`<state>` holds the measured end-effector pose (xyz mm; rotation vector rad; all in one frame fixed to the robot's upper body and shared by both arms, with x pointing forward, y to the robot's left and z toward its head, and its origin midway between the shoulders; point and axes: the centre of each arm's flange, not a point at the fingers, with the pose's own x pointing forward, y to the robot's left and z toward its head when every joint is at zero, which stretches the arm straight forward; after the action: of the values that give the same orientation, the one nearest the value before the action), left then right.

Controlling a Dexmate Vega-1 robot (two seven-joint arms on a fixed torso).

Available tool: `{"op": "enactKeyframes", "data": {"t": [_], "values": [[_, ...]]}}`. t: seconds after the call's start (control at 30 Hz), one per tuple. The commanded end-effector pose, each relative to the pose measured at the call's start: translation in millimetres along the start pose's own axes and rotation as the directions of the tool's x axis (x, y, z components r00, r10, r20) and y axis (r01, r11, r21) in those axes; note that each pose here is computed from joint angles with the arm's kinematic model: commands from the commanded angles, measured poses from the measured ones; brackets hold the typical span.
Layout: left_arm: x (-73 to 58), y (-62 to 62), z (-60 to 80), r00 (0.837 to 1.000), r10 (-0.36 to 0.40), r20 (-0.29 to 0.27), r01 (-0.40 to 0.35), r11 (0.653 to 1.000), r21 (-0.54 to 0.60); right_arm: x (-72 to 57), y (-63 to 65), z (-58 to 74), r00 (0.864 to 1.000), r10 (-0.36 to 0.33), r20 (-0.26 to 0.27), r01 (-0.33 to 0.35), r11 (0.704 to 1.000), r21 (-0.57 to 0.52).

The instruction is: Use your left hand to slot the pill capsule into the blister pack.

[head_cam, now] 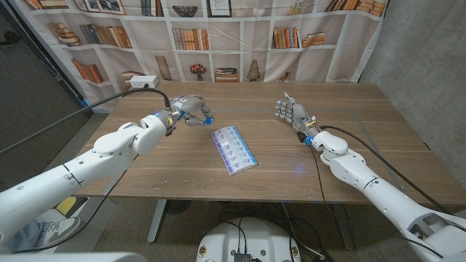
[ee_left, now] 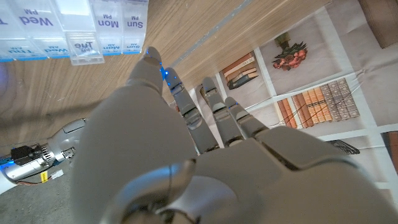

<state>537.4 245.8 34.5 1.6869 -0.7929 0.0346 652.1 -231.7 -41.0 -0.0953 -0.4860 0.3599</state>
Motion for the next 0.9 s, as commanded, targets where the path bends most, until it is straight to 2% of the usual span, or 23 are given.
{"op": "enactKeyframes", "data": {"t": [0.03,0.2,0.5,0.77,0.9], "values": [[-4.4,-6.1,25.2,0.995,-0.038,0.091,0.036,0.999,0.015,-4.9,-0.1,-5.6,1.0,-0.003,0.0,0.003,1.0,0.011],[-5.7,-10.3,34.1,0.994,-0.034,0.108,0.028,0.998,0.057,-5.5,-0.1,-6.2,1.0,0.0,-0.007,0.001,1.0,0.012],[-7.9,-15.4,40.9,0.993,-0.012,0.117,0.0,0.995,0.104,-8.8,-0.4,-7.7,1.0,-0.003,-0.02,0.004,1.0,0.017],[2.8,-30.9,50.9,0.989,-0.021,0.146,0.006,0.995,0.101,-18.9,-5.9,-5.5,0.999,-0.018,-0.032,0.018,1.0,0.007],[10.2,-34.2,55.6,0.987,-0.024,0.161,0.008,0.995,0.096,-24.2,-10.7,-4.2,0.999,-0.028,-0.033,0.028,1.0,0.005]]}}
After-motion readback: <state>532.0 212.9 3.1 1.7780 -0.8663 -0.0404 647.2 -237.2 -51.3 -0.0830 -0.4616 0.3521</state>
